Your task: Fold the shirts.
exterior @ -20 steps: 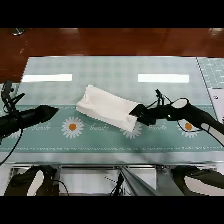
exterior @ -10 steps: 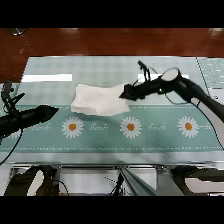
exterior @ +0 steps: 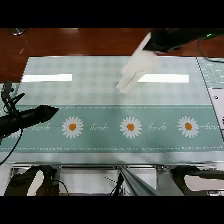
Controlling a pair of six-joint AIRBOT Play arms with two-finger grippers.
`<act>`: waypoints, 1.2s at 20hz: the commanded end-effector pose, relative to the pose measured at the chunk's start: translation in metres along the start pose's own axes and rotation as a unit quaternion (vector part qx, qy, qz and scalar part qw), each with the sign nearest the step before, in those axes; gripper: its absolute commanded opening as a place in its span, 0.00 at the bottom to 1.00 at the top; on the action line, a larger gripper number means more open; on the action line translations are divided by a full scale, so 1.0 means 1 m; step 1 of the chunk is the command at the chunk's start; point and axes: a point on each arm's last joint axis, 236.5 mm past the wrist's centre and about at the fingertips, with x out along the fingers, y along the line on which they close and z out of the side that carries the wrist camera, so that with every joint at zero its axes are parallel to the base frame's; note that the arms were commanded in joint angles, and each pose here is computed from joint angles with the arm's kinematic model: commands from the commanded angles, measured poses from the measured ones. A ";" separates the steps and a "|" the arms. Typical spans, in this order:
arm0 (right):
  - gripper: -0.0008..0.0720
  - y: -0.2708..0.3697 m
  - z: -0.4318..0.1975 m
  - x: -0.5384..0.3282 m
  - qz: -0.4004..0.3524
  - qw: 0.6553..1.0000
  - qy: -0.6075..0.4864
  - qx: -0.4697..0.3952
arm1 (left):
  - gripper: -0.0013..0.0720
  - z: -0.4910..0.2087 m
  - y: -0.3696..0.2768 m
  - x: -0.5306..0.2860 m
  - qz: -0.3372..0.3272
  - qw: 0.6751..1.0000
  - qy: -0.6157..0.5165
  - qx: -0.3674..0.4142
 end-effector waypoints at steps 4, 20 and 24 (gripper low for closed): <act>0.04 -0.080 0.003 -0.127 -0.090 0.990 -0.051 0.100 | 0.04 0.000 0.000 0.000 0.000 1.000 0.000 0.000; 0.04 -0.202 -0.250 -0.276 -0.312 0.832 -0.013 0.459 | 0.04 0.002 0.001 0.000 0.001 1.000 -0.005 0.000; 0.04 -0.195 -0.356 -0.308 -0.436 0.705 0.009 0.559 | 0.04 0.004 0.001 0.000 0.002 1.000 -0.009 -0.001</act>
